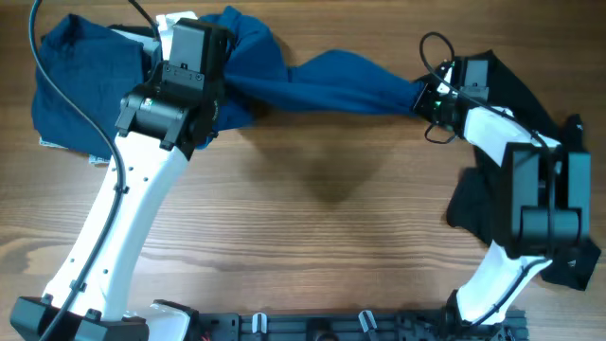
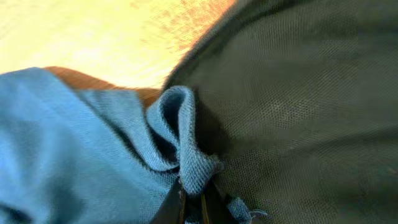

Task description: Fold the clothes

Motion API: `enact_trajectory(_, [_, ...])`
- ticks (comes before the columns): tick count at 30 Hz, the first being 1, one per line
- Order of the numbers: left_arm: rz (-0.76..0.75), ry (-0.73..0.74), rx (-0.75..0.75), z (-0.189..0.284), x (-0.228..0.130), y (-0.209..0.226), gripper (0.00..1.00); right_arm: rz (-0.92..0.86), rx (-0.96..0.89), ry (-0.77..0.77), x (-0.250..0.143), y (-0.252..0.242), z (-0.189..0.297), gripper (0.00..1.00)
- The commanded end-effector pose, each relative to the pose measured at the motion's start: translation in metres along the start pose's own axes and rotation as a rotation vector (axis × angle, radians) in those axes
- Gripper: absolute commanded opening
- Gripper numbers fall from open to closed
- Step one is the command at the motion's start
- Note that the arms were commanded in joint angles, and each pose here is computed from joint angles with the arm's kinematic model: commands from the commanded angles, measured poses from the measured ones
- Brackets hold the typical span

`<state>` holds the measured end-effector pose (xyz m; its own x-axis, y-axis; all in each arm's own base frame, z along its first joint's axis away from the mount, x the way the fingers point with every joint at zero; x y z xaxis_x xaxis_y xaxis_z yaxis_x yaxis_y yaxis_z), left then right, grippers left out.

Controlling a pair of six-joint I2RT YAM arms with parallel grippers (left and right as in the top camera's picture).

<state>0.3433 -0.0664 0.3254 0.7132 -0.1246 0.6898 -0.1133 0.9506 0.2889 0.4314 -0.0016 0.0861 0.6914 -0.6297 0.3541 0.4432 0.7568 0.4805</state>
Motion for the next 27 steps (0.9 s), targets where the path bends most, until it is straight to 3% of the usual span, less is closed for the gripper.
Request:
enact_trajectory(1, [0.027,-0.016,0.041,0.0,0.003,0.007,0.04,0.09,0.079,-0.117,0.02,0.03,0.058,0.04])
enact_trajectory(11, [0.091,-0.214,0.036,0.042,0.026,0.029,0.04,0.118,0.132,-0.425,0.041,0.063,0.197,0.04])
enact_trajectory(21, [0.095,-0.22,0.035,0.053,0.022,0.035,0.04,0.128,0.081,-0.373,0.038,0.055,0.179,0.06])
enact_trajectory(24, [0.094,-0.218,0.036,0.053,0.022,0.035,0.04,0.137,0.063,-0.352,0.038,0.052,0.167,0.21])
enact_trajectory(27, [0.094,-0.218,0.035,0.053,0.022,0.035,0.04,0.145,0.044,-0.335,0.039,0.048,0.155,0.55])
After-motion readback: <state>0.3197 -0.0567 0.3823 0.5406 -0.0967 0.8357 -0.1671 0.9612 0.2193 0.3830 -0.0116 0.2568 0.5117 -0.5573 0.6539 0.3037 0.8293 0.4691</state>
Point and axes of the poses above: each gripper's point midway between its finger pads, its own z axis back along the fingers, its own y axis along the line the jaws close on, x = y × z, the point moved 8 cm from there along z, back along the fingers, and after that the axes turned 13 degrees about -z, right-handed, at the moved point
